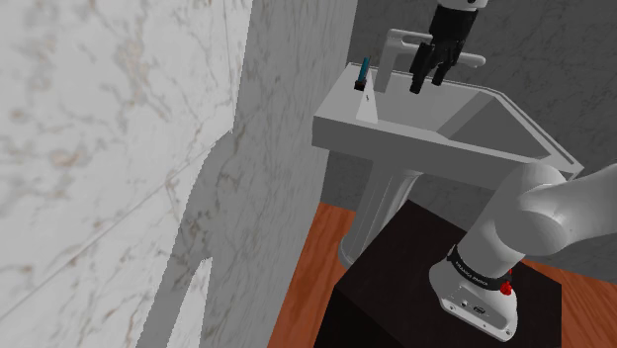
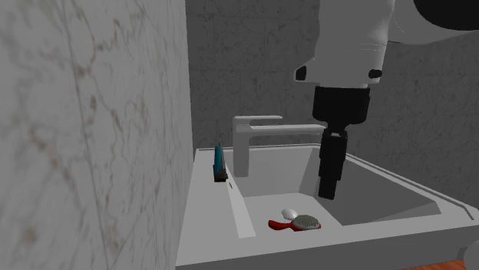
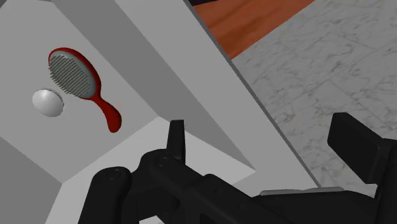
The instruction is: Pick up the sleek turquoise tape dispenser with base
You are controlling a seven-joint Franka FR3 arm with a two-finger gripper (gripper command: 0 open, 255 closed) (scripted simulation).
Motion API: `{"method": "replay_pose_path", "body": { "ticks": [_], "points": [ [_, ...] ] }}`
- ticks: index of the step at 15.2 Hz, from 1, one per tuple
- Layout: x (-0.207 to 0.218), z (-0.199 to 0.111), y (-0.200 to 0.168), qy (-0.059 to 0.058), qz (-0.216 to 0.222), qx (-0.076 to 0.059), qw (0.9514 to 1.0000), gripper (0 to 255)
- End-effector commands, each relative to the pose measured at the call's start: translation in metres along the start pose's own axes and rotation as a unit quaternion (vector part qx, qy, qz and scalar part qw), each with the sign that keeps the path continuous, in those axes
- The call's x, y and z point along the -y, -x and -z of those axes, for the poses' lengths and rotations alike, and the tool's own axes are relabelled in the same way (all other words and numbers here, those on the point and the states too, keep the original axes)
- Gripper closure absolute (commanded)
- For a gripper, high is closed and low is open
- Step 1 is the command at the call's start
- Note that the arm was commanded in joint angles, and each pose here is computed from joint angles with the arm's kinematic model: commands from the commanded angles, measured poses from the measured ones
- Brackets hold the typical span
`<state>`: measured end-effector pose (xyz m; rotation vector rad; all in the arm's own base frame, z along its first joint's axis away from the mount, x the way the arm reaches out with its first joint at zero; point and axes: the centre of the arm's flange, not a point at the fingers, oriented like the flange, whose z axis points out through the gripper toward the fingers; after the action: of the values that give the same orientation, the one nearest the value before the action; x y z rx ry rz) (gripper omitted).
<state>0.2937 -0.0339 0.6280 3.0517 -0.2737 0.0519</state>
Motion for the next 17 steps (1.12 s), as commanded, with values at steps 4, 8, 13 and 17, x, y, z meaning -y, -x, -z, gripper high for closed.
{"method": "replay_pose_path", "body": {
  "ticks": [4,8,13,17],
  "points": [
    [-0.008,-0.012,-0.032,0.004,-0.027,-0.015,0.9995,0],
    [-0.022,-0.026,-0.074,0.01,-0.063,-0.035,0.9973,0],
    [-0.044,-0.042,-0.126,0.017,-0.108,-0.06,0.9922,0],
    [-0.065,-0.052,-0.166,0.023,-0.144,-0.079,0.9861,0]
  ]
}}
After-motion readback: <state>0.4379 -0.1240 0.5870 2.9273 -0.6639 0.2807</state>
